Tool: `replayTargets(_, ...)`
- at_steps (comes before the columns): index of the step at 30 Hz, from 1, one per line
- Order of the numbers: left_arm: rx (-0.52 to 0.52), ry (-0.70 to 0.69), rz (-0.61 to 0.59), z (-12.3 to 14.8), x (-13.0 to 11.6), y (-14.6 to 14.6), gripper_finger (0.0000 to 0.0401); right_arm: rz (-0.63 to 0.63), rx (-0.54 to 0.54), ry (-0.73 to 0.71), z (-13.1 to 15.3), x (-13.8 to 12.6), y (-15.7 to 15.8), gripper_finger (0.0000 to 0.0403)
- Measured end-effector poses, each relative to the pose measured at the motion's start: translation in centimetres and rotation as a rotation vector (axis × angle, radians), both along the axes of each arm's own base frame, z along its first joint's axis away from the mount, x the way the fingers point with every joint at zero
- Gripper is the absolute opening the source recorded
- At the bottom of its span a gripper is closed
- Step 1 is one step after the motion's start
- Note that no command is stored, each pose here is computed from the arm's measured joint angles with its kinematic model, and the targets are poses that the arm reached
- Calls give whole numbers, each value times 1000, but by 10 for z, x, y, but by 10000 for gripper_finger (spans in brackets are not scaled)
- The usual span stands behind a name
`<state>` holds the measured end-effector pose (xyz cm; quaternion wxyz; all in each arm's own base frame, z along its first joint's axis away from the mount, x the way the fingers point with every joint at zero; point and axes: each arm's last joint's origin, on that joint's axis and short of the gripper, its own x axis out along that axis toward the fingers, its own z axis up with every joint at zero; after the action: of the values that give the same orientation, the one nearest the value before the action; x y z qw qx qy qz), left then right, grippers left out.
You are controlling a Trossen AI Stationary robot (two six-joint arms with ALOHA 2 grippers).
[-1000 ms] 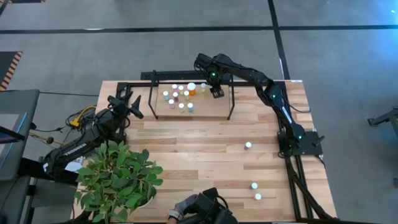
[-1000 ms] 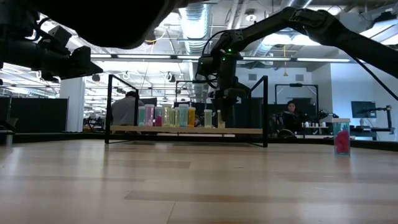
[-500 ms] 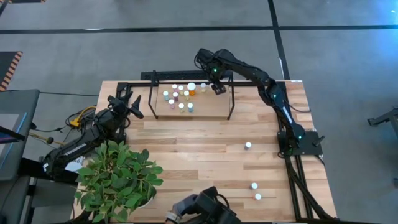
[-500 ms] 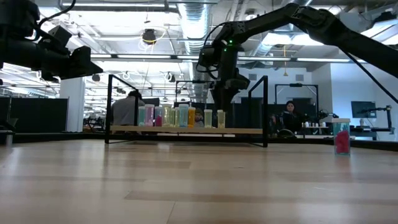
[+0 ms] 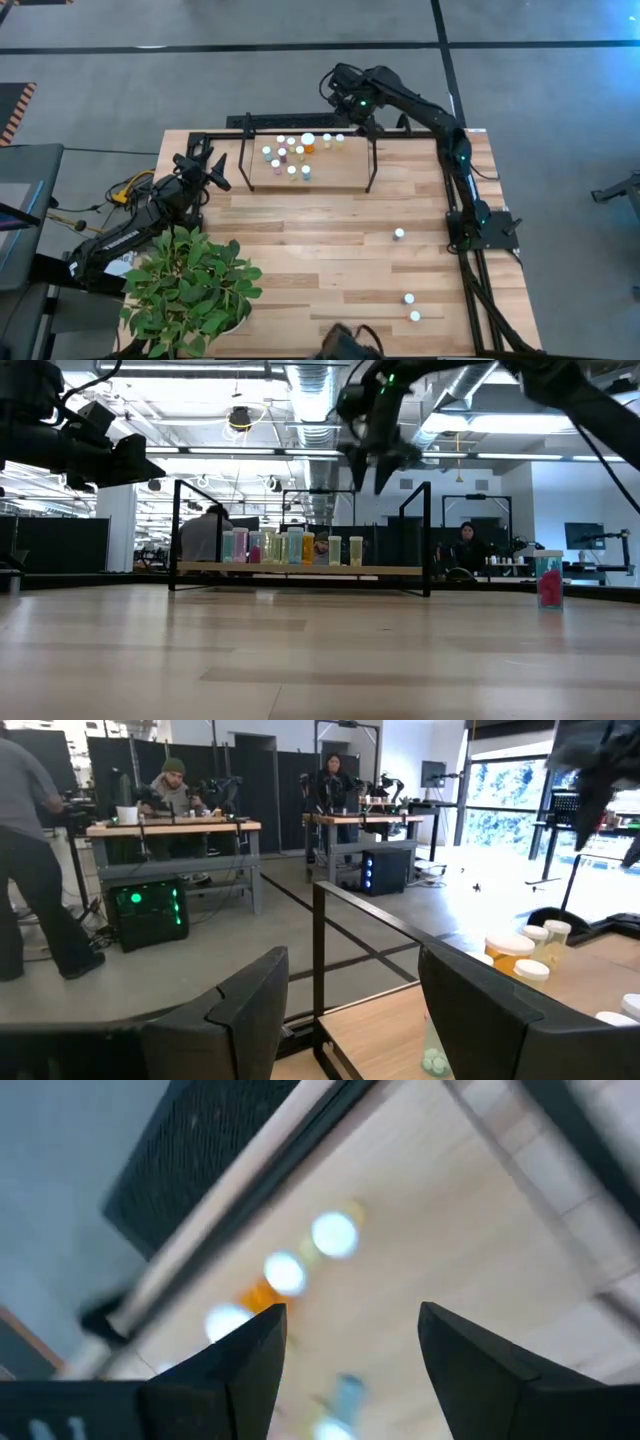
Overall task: Pick and place medicine bottles onto shelf by color
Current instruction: Put the blue pill bottle on the shelf
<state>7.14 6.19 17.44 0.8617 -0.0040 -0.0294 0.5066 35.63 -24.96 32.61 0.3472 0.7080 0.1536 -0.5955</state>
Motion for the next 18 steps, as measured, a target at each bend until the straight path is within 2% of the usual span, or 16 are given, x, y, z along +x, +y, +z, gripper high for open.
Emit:
replayTargets(6, 0, 0, 0, 0, 0, 0, 214, 411, -95, 86, 48, -27, 43, 250)
replayTargets(10, 0, 0, 0, 0, 0, 0, 214, 804, -283, 205, 71, -40, 68, 250)
replayTargets(12, 0, 0, 0, 0, 0, 0, 214, 934, -324, 242, 76, -47, 82, 250)
replayTargets(15, 0, 0, 0, 0, 0, 0, 214, 936, -323, 273, 80, -68, 102, 238)
replayTargets(18, 0, 0, 0, 0, 0, 0, 214, 876, -254, 298, 69, -92, 118, 216)
